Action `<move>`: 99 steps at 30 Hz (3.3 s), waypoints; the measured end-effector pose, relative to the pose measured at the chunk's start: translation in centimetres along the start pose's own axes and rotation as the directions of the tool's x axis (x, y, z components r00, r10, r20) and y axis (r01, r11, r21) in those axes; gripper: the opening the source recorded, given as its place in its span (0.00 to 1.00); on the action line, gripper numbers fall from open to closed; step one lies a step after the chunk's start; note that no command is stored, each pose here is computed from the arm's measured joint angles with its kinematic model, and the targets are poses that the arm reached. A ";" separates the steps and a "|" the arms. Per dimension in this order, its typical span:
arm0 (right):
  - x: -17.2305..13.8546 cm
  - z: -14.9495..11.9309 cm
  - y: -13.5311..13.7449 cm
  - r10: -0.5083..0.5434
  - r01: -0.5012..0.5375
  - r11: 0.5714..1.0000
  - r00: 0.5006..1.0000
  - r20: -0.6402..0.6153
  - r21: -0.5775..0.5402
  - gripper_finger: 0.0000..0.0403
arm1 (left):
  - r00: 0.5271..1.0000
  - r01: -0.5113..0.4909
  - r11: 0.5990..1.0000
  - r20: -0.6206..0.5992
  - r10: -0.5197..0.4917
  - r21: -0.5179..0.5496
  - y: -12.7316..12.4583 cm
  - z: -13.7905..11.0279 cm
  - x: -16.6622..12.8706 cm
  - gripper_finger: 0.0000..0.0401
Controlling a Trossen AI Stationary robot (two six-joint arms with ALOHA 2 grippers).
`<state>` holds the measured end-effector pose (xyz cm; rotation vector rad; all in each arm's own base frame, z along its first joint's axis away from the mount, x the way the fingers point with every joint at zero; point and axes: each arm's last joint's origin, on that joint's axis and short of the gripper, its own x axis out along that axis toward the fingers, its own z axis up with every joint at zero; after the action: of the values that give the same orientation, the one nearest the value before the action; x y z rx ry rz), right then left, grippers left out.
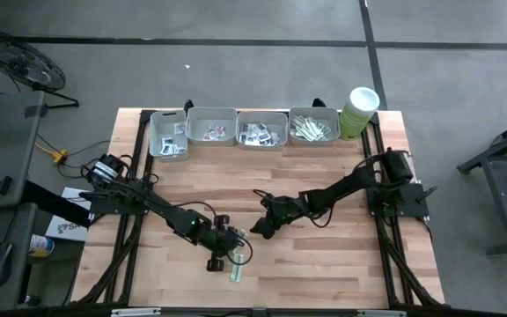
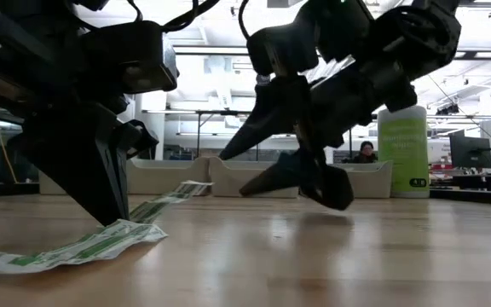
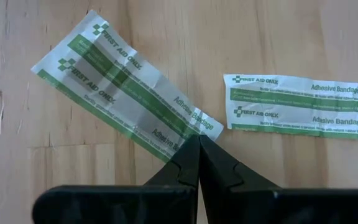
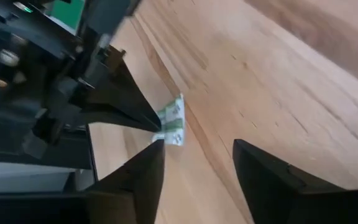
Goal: Pick & Place First Aid Supplies
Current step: Put the green bandage into the right gray bin
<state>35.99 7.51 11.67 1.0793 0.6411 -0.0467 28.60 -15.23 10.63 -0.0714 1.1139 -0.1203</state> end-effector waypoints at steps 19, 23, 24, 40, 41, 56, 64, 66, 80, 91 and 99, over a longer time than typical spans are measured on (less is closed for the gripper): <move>4.0 0.6 1.0 0.013 -0.014 1.000 0.999 -0.035 -0.022 0.58 | 1.000 0.002 1.000 0.000 -0.002 -0.007 0.0 0.0 0.0 0.00; 4.0 0.4 0.9 -0.006 0.005 1.000 0.998 -0.057 -0.020 0.56 | 1.000 0.002 1.000 0.000 -0.002 -0.007 0.0 0.0 0.0 0.00; 4.0 0.4 0.9 -0.007 0.006 1.000 0.998 -0.064 -0.016 0.54 | 1.000 0.002 1.000 0.000 -0.002 -0.008 0.0 0.0 0.0 0.00; 4.0 0.2 0.3 -0.053 0.054 0.999 0.994 -0.097 0.008 0.16 | 1.000 -0.001 1.000 0.002 0.001 -0.009 0.0 0.0 0.0 0.00; 4.0 0.2 0.3 -0.055 0.056 0.998 0.994 -0.096 0.007 0.14 | 1.000 -0.001 1.000 0.002 0.001 -0.009 0.0 0.0 0.0 0.00; 4.0 0.1 0.2 -0.057 0.058 0.998 0.993 -0.100 0.007 0.00 | 0.999 -0.040 0.999 0.030 0.040 -0.010 0.1 0.1 -0.2 0.06; 4.0 0.3 0.1 -0.060 0.061 0.998 0.993 -0.101 0.012 0.00 | 0.993 -0.119 0.990 0.033 0.117 0.080 0.8 0.1 -3.9 0.26; 3.9 0.5 0.1 -0.062 0.063 0.998 0.993 -0.098 0.010 0.00 | 0.991 -0.130 0.988 0.036 0.127 0.080 0.9 0.1 -4.9 0.30; 0.3 3.5 0.9 -0.174 0.167 0.982 0.982 -0.080 -0.090 0.00 | 0.954 -0.251 0.962 0.142 0.264 -0.107 2.0 0.1 -10.9 0.33; -8.0 8.2 2.9 -0.299 0.292 0.932 0.954 -0.002 -0.214 0.00 | 0.918 -0.298 0.930 0.202 0.341 -0.217 2.5 0.5 -11.6 0.33; -16.0 11.3 3.1 -0.383 0.397 0.881 0.918 0.107 -0.257 0.00 | 0.908 -0.259 0.904 0.233 0.348 -0.341 4.8 2.0 -11.6 0.33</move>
<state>29.20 -4.66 25.80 0.6657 0.7856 -0.3274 25.65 -8.89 21.33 -0.1807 0.8288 0.3392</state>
